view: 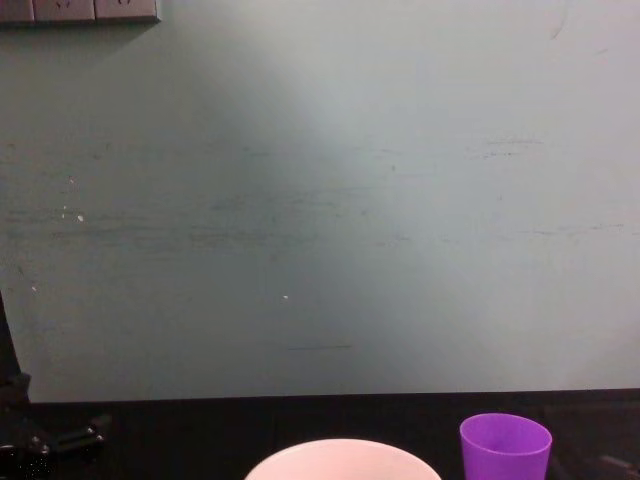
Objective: Pick up the cup and pour the mung beans from the cup into the bowl.
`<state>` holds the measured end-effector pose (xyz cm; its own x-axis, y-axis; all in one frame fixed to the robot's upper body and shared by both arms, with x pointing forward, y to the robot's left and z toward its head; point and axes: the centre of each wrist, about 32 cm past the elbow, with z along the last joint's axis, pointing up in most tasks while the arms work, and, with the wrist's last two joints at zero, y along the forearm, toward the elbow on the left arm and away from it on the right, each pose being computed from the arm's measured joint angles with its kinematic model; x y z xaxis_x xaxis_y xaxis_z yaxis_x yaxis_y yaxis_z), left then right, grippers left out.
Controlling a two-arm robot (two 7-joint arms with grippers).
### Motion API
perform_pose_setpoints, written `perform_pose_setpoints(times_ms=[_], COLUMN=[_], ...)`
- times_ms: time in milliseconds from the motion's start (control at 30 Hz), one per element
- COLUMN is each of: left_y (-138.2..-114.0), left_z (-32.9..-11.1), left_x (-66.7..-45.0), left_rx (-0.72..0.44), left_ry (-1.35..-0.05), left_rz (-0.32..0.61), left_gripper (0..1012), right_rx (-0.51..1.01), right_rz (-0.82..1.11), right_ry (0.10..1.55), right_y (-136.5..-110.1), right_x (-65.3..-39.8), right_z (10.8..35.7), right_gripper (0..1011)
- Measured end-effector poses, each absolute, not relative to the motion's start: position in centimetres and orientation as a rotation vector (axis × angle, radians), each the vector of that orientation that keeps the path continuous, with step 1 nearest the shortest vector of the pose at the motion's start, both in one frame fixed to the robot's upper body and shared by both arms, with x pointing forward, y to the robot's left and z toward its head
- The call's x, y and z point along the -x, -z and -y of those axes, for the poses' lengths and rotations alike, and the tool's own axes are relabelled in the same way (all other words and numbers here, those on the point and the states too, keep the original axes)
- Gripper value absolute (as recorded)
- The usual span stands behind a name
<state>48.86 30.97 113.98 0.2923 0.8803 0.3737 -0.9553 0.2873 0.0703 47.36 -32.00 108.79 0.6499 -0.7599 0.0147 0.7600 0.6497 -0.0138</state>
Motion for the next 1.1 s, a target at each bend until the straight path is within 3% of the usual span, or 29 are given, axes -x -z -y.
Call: perform_pose_setpoints(times_ms=[1100], left_y=[-114.0], left_z=[-31.0], left_x=[-48.9], left_rx=[-0.304], left_ry=[-1.248], left_rz=[0.285], left_gripper=[1000], right_rx=[0.048], right_rz=[0.043], right_ry=[0.87], right_y=[-109.2], right_x=[-50.8], right_z=[28.9], right_gripper=[1002])
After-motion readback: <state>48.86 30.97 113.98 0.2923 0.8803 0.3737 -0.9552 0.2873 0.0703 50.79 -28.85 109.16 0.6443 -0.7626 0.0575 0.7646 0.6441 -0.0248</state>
